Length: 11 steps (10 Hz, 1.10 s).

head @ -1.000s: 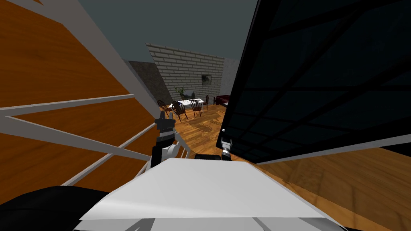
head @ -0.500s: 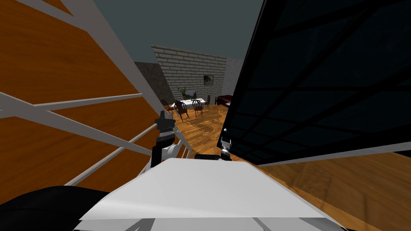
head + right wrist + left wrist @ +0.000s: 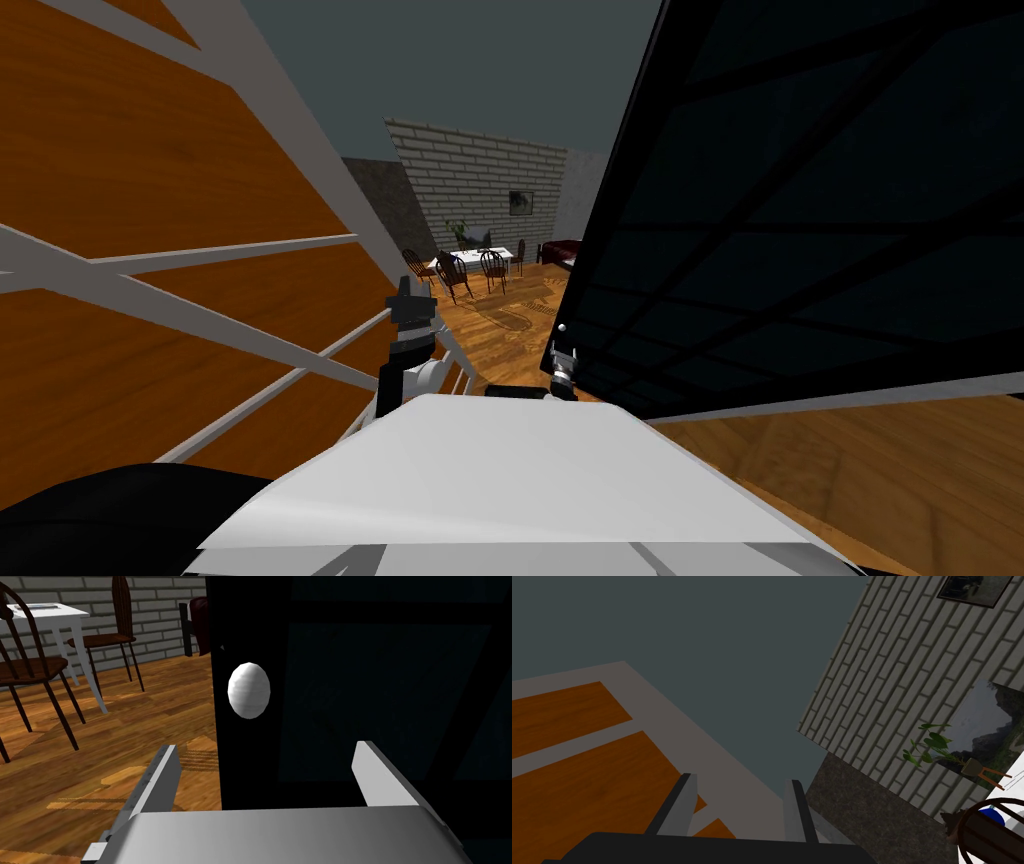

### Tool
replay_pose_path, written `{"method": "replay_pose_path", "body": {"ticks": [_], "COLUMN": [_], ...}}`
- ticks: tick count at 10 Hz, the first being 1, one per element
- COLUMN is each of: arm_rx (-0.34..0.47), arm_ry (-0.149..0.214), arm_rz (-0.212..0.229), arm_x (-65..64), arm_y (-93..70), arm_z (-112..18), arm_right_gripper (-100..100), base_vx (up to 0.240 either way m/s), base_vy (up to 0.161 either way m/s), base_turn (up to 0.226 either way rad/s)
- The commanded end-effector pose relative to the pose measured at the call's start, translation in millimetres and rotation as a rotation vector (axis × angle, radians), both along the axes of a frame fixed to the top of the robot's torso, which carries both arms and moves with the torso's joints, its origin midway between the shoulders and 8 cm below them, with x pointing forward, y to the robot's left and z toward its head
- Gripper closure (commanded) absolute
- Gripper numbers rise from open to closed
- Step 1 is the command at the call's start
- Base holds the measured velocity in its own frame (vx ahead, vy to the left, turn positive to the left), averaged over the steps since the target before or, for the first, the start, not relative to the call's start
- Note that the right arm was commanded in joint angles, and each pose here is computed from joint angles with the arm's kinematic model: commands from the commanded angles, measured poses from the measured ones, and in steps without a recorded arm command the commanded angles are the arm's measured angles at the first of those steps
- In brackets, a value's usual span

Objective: Push the door open

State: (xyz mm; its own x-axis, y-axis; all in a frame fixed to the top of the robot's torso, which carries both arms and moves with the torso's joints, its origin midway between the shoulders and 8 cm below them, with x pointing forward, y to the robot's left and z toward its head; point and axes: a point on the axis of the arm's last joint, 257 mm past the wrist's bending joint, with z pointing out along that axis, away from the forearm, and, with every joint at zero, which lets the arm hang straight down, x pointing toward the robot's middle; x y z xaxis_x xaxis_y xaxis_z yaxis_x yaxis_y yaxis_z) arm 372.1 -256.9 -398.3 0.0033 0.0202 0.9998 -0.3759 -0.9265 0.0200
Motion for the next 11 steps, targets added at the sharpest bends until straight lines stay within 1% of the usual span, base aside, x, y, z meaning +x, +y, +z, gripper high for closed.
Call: {"method": "replay_pose_path", "body": {"ticks": [1, 4, 5, 6, 11], "arm_rx": [-0.002, 0.001, 0.0, 0.0, 0.0], "arm_ry": [-0.001, -0.001, -0.002, -0.002, -0.002], "arm_rz": [-0.003, -0.01, -0.009, -0.009, -0.009], "arm_x": [2.5, 6.5, 5.6, 5.6, 5.6], "arm_y": [-3.6, -9.4, -8.7, -8.7, -8.7], "arm_z": [0.6, 0.4, 0.5, 0.5, 0.5], "arm_right_gripper": [-100, -100, -100, 100, 100], "base_vx": [0.221, 0.251, 0.119, -0.013, -0.023], "base_vy": [-0.1, -0.088, -0.018, -0.002, 0.007], "base_turn": [0.026, 0.029, 0.01, -0.005, 0.003]}}
